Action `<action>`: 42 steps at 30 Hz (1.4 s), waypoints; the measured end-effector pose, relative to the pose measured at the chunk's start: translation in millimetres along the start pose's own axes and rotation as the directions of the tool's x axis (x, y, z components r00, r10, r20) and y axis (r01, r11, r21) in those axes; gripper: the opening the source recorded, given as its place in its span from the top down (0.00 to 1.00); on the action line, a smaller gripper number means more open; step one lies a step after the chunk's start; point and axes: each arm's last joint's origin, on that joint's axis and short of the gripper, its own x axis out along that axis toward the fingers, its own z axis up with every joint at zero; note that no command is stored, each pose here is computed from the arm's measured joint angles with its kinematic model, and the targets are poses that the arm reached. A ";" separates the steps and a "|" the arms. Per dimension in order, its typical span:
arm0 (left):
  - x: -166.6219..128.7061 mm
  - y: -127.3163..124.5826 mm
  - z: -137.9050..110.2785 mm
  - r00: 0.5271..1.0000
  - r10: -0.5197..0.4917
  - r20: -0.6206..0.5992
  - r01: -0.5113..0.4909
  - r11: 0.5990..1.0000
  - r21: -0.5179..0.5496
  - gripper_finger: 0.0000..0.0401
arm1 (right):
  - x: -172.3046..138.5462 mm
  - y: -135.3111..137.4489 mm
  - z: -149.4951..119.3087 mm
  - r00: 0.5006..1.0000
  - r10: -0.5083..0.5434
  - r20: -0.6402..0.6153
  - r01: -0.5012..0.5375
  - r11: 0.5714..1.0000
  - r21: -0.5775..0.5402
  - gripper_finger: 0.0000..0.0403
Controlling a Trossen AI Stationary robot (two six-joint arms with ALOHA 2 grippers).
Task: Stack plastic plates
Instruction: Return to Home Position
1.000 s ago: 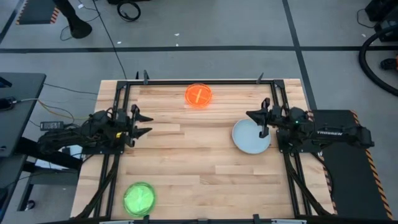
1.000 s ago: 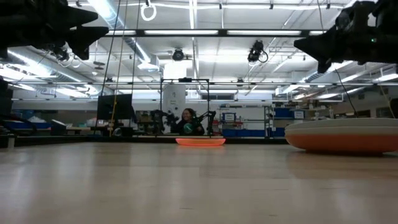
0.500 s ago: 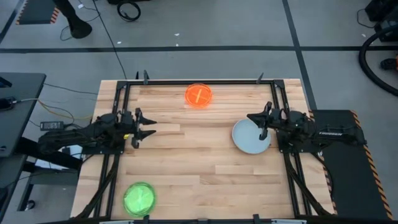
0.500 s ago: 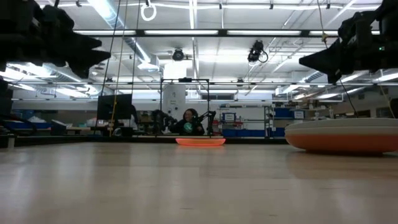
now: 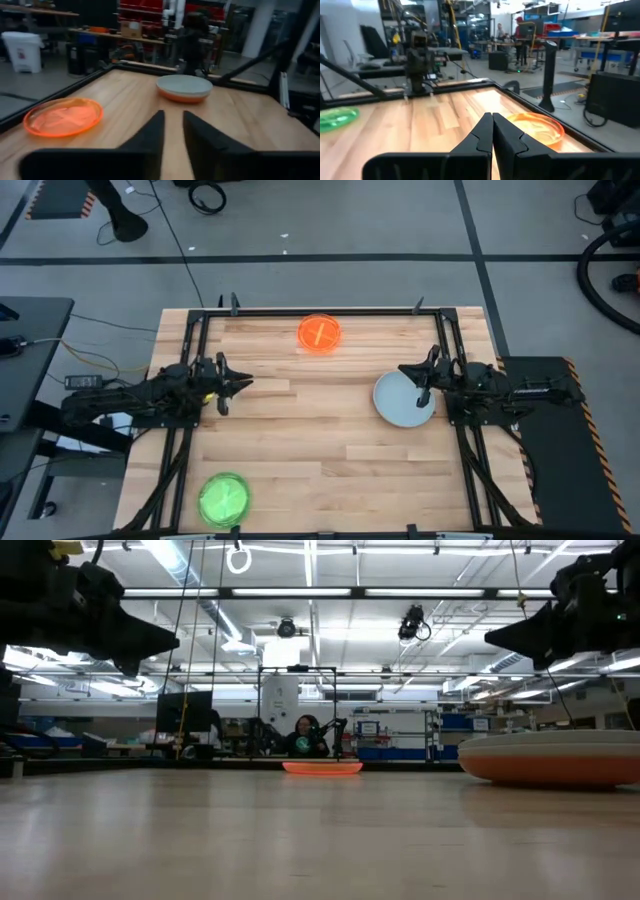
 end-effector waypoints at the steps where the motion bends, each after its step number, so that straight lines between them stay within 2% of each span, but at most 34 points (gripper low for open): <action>1: 0.0 -1.3 -0.2 1.000 -0.013 -0.002 0.013 1.000 0.009 0.85 | -0.1 0.4 0.9 1.000 0.007 0.009 -0.007 1.000 0.008 0.97; 4: -0.3 -7.7 -0.2 0.997 -0.073 -0.002 0.073 0.997 0.011 0.97 | -0.7 2.9 1.5 0.999 0.033 0.015 -0.033 0.999 0.024 0.97; 6: -0.7 -11.1 2.2 0.997 -0.073 0.029 0.073 0.997 0.031 0.97 | -1.2 4.4 2.3 0.999 0.043 0.022 -0.043 0.999 0.004 0.97; 9: -1.2 -12.6 3.1 0.999 -0.017 0.048 0.014 0.997 0.072 0.98 | -1.4 4.3 2.4 1.000 0.019 0.023 -0.018 1.000 -0.025 0.97; 14: -1.9 -15.8 2.6 0.998 -0.046 0.043 0.042 0.995 0.094 0.98 | -1.3 3.5 3.1 1.000 -0.006 0.030 0.007 0.999 -0.034 0.97; 18: -6.8 -14.7 11.5 0.995 -0.039 0.092 0.029 0.993 0.113 0.98 | -3.7 2.1 9.5 0.995 -0.025 0.095 0.030 0.999 -0.042 0.98; 20: -11.2 -13.0 13.3 0.996 -0.028 0.084 0.018 0.993 0.116 0.98 | -5.8 2.3 5.6 0.998 -0.015 0.062 0.016 0.999 -0.031 0.98; 23: -10.6 -11.6 6.1 1.000 -0.017 0.009 0.016 0.995 0.099 0.98 | -7.0 4.5 0.2 1.000 0.009 0.011 -0.009 1.000 0.006 0.98; 25: -10.3 -11.3 5.7 1.000 -0.015 0.018 0.013 0.994 0.107 0.98 | -7.8 5.8 1.2 1.000 0.017 0.021 -0.017 1.000 0.017 0.98; 28: -8.9 -12.0 6.5 0.994 -0.038 0.099 0.024 0.990 0.142 0.98 | -8.5 7.9 2.7 0.999 0.031 0.034 -0.032 0.999 0.024 0.98; 31: -7.9 -12.5 4.7 0.996 -0.053 0.077 0.040 0.986 0.159 0.97 | -8.8 10.1 0.4 0.997 0.072 0.011 -0.072 0.997 0.038 0.98; 35: -7.9 -12.6 5.3 0.995 -0.055 0.083 0.042 0.987 0.158 0.97 | -8.3 10.7 0.1 0.997 0.074 0.006 -0.075 0.995 0.060 0.97; 42: -7.9 -12.6 5.7 0.995 -0.054 0.086 0.045 0.993 0.108 0.97 | -8.1 10.8 -0.2 0.997 0.075 0.003 -0.076 0.996 0.057 0.96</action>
